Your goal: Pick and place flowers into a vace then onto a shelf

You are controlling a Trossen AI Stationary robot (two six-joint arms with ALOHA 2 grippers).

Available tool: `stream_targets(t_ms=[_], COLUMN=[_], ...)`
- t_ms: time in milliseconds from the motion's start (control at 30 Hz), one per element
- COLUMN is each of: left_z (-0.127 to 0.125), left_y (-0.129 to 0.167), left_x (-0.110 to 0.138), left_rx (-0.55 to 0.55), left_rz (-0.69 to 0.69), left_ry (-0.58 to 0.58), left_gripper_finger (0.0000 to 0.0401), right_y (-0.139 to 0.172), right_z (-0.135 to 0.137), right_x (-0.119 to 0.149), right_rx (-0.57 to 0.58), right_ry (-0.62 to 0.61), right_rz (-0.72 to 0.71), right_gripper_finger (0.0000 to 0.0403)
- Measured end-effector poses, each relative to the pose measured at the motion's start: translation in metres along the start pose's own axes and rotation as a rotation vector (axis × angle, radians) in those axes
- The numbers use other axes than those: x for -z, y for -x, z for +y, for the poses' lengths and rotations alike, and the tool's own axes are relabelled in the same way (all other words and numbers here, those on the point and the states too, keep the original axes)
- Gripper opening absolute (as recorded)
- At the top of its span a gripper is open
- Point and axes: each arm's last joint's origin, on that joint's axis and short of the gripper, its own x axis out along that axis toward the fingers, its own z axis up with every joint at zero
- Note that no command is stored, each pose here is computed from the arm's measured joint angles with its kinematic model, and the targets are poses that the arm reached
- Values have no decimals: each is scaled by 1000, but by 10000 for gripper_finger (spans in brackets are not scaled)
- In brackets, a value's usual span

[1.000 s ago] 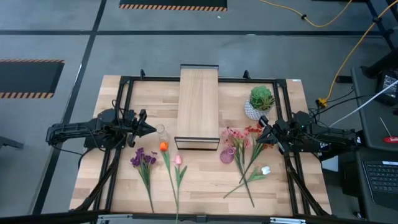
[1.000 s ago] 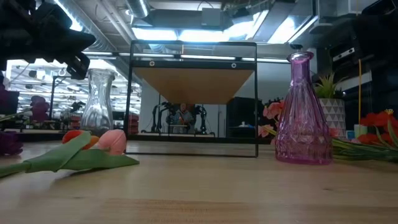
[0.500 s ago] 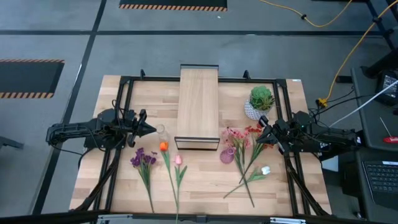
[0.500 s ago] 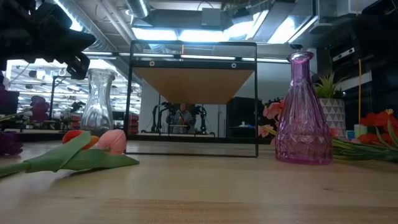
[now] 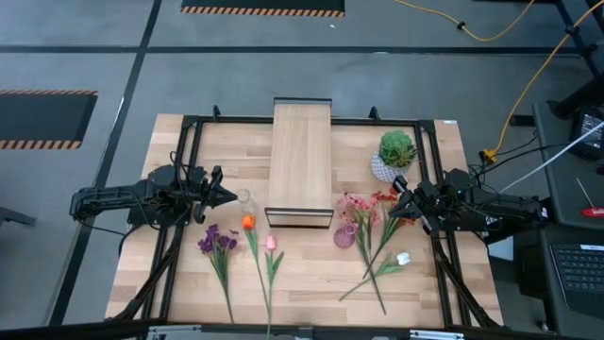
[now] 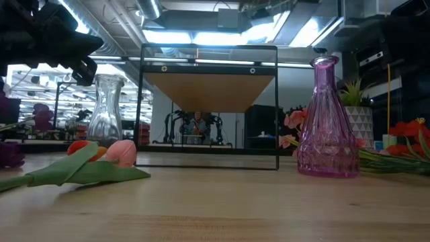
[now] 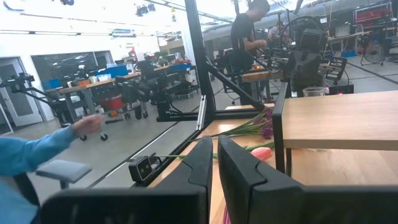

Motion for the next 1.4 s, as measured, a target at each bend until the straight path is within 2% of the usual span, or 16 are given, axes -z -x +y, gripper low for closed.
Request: stream_targets(t_ms=[567,800,1167,1267,1400], left_z=[0,0,0,0,0], left_y=[0,0,0,0,0], left_x=[0,0,0,0,0], left_rx=[0,0,-7,-6,-6], left_rz=[0,0,-1,-1,-1], left_ry=[0,-3,-367,-366,-284], left_gripper_finger=[4,4,4,4,4], right_y=[0,0,0,0,0], right_z=[0,0,-1,-1,-4], right_x=[0,0,2,4,5], right_rx=[0,1,6,16,96], right_ry=[-1,52,42,31,28], right_rz=[0,0,19,38,34], right_gripper_finger=[30,30,30,30,30])
